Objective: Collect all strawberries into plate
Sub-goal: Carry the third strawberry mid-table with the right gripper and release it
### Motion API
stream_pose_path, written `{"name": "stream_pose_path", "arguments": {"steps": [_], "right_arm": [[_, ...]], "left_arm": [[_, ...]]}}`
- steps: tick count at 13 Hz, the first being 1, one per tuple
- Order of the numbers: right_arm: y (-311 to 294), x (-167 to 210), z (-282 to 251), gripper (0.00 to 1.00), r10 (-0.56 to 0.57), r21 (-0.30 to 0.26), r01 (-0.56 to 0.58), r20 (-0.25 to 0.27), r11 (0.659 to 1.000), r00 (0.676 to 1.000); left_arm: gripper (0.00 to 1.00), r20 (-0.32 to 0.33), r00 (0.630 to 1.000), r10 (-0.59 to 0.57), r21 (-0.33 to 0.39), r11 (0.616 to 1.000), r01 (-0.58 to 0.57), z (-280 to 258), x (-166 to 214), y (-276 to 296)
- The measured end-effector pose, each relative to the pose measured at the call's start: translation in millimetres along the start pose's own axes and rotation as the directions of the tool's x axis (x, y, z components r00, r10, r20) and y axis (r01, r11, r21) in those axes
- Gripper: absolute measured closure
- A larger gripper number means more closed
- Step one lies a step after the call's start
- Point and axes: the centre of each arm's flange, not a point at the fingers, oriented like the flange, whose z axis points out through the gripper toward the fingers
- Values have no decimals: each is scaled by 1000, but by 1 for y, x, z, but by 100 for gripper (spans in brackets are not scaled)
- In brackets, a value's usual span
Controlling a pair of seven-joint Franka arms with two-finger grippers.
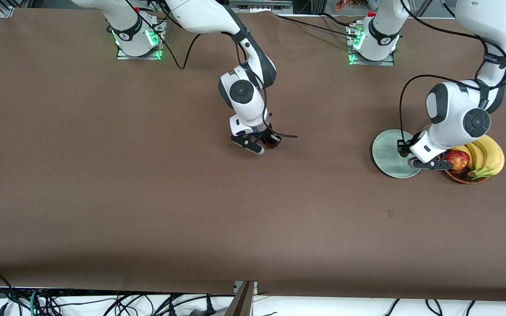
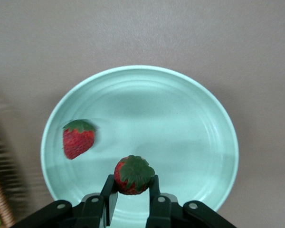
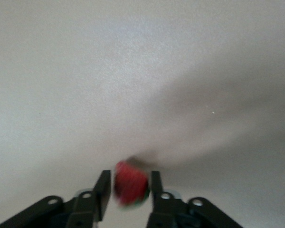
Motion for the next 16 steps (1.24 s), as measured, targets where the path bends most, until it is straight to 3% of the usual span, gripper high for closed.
{"name": "stream_pose_path", "arguments": {"steps": [2,4,9,13,16], "right_arm": [[-12,20,-27,31,13,-14,-13,10,1000,1000],[-29,51,-82,9,-4,-69,6,40,998,999],[1,128,-226,7,-160,-199,191,160,961,974],[52,176,-303,7,-294,-285,335,178,898,939],[110,217,-353,5,-364,-284,417,221,864,905]], "left_arm": [[69,4,1000,12,4,1000,-12,11,1,0],[52,5,999,45,5,999,-45,13,2,0],[0,-33,999,33,-7,999,-33,-44,20,19],[0,-72,994,-79,-51,996,75,-78,15,145],[0,-97,982,-164,-105,983,153,-103,2,252]]}}
